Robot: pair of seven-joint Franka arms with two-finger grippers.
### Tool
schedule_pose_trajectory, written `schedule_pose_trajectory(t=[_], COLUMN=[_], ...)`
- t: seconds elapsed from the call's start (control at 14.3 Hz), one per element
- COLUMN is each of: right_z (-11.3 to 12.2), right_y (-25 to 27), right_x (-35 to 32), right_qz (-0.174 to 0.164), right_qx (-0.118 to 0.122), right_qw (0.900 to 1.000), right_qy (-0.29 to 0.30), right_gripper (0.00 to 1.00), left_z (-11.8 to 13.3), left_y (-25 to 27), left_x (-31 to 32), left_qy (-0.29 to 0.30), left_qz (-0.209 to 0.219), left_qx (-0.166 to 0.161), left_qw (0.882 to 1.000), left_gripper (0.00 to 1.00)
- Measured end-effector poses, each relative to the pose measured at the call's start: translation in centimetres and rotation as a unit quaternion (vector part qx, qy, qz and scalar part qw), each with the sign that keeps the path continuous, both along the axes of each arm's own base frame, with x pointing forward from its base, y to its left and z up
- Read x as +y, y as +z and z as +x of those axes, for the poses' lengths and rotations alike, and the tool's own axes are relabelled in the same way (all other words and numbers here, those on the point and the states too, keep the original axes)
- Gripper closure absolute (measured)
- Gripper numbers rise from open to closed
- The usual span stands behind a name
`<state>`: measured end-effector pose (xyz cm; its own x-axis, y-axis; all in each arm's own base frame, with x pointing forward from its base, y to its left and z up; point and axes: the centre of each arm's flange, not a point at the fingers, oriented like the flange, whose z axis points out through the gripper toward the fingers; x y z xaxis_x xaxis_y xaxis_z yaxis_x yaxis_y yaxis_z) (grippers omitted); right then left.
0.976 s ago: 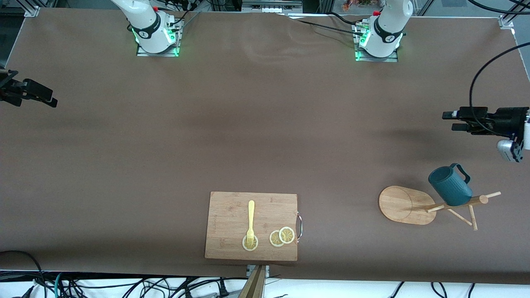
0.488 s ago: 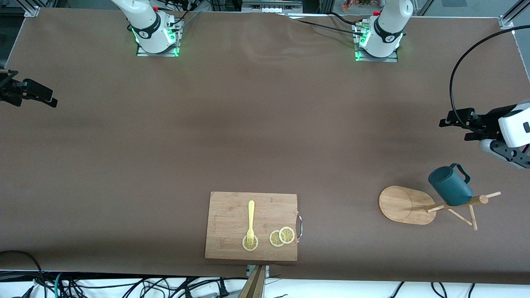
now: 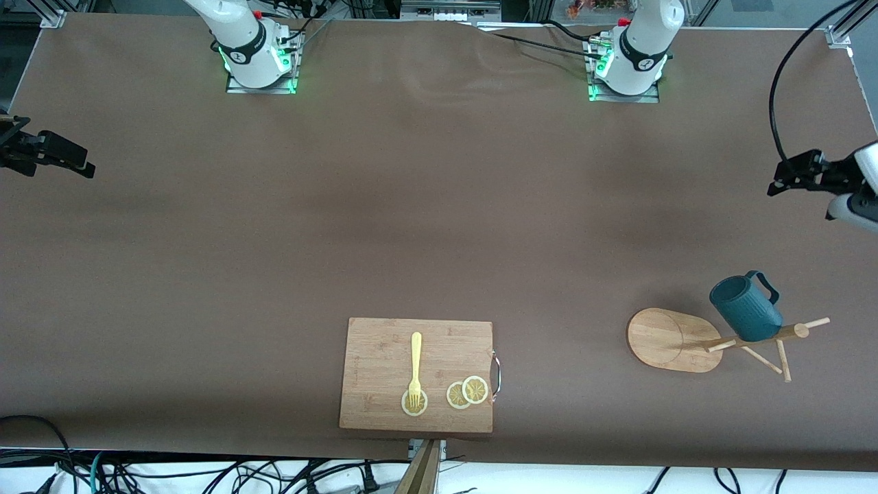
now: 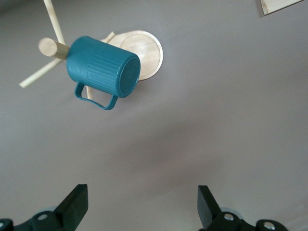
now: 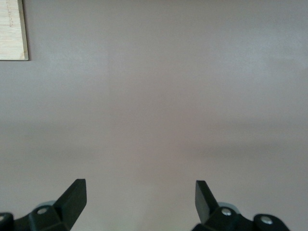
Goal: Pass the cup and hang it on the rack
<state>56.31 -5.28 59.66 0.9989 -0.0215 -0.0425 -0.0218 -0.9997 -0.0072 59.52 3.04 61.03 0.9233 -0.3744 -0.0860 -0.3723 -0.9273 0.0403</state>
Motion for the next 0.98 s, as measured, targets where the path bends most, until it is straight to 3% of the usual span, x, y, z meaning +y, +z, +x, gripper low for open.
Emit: schedule_pose_trajectory(t=[0.14, 0.49, 0.98], right_z=[0.0, 0.0, 0.0], right_y=[0.0, 0.0, 0.0], right_x=[0.0, 0.0, 0.0], right_qz=[0.000, 0.000, 0.000], right_qx=[0.000, 0.000, 0.000], right_qw=[1.000, 1.000, 1.000], right_qy=[0.000, 0.000, 0.000], right_gripper=[0.00, 0.00, 0.00], left_z=[-1.2, -3.1, -5.0], left_y=[1.7, 2.7, 2.4], left_x=[-1.8, -4.1, -4.1], left_qy=[0.016, 0.173, 0.194], left_qz=[0.003, 0.013, -0.007], left_qx=[-0.006, 0.006, 0.021], left_qw=[1.000, 0.985, 0.981], left_gripper=[0.00, 0.00, 0.00])
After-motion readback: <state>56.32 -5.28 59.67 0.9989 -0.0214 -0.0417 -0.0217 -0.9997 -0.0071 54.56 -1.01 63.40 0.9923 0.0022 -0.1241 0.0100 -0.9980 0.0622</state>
